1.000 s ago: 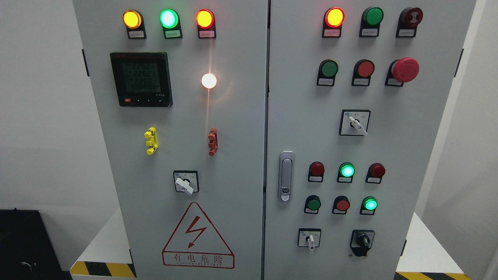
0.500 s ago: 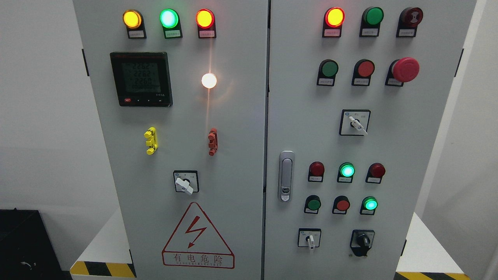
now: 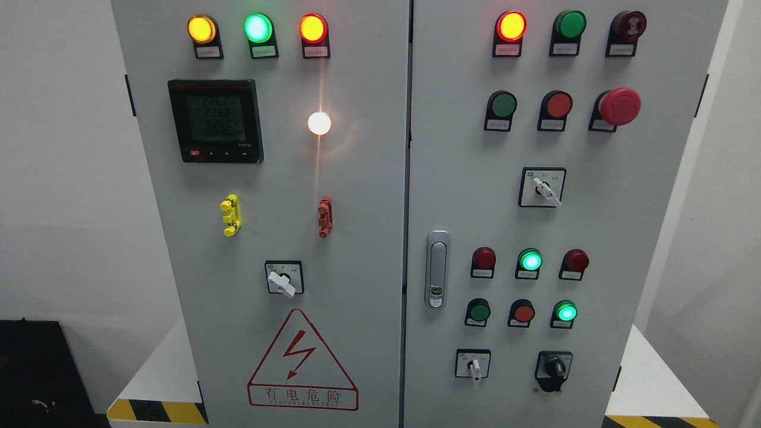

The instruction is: Flip black knob to close circuit

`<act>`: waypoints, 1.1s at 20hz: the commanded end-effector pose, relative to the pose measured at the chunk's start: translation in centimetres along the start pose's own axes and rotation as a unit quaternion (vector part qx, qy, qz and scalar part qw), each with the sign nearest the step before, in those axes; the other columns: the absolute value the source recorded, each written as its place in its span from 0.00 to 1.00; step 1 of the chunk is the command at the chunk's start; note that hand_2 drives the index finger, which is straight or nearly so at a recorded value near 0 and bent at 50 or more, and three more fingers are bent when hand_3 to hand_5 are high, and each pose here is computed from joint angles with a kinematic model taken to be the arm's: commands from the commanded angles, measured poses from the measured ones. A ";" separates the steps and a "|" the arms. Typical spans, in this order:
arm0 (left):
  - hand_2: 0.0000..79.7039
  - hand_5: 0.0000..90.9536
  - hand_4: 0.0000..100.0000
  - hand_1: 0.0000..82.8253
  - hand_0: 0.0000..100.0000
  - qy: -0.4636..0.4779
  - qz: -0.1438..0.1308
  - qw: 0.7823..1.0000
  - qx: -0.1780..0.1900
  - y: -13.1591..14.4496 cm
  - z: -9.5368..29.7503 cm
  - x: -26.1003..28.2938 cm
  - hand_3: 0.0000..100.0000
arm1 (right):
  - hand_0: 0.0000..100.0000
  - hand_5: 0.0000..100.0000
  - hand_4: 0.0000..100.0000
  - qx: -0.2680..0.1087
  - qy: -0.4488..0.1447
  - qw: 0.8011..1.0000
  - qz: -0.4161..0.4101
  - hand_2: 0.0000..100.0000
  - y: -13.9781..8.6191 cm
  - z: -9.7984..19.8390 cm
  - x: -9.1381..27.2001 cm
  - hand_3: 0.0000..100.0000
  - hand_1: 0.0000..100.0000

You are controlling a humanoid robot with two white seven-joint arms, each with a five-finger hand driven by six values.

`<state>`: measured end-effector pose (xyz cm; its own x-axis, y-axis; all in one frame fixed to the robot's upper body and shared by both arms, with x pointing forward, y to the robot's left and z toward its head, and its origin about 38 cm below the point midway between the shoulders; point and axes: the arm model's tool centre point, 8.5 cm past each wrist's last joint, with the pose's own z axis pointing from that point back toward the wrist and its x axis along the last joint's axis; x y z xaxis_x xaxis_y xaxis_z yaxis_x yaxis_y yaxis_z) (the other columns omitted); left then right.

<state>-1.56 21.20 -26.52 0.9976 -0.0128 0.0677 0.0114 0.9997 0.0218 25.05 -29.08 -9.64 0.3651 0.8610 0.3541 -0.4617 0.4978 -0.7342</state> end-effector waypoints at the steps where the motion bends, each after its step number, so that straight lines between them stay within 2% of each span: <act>1: 0.00 0.00 0.00 0.67 0.12 0.000 0.000 1.000 0.000 0.0 0.0 0.0 0.00 | 0.00 0.91 0.91 -0.187 -0.063 0.979 0.050 0.90 -13.1 3.8 5.6 1.00 0.00; 2: 0.00 0.00 0.00 0.67 0.12 0.000 0.000 1.000 0.000 0.0 0.0 0.0 0.00 | 0.00 0.91 0.92 -0.204 -0.063 0.976 0.050 0.90 -14.1 4.5 5.9 1.00 0.00; 4: 0.00 0.00 0.00 0.67 0.12 0.000 0.000 1.000 0.000 0.0 0.0 0.0 0.00 | 0.00 0.92 0.92 -0.207 -0.064 0.975 0.042 0.90 -15.7 5.6 7.1 1.00 0.00; 9: 0.00 0.00 0.00 0.67 0.12 0.000 0.000 1.000 0.000 0.0 0.0 0.0 0.00 | 0.00 0.93 0.93 -0.236 -0.076 0.968 0.032 0.90 -18.7 5.2 9.4 1.00 0.00; 12: 0.00 0.00 0.00 0.67 0.12 0.000 0.000 1.000 0.000 0.0 0.0 0.0 0.00 | 0.00 0.93 0.93 -0.237 -0.074 0.968 0.040 0.90 -19.7 5.0 10.1 1.00 0.00; 17: 0.00 0.00 0.00 0.67 0.12 0.000 0.000 1.000 0.000 0.0 0.0 0.0 0.00 | 0.00 0.93 0.93 -0.262 -0.080 0.961 0.043 0.89 -22.1 5.1 11.7 1.00 0.00; 22: 0.00 0.00 0.00 0.67 0.12 0.000 0.000 1.000 0.000 0.0 0.0 0.0 0.00 | 0.00 0.94 0.93 -0.269 -0.090 0.958 0.043 0.90 -23.3 5.4 13.3 1.00 0.00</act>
<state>-1.56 21.20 -26.52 0.9976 -0.0128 0.0677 0.0113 0.9997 0.0218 35.11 -29.93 9.98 0.2292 0.9210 0.3151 -0.1189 0.3478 -0.9300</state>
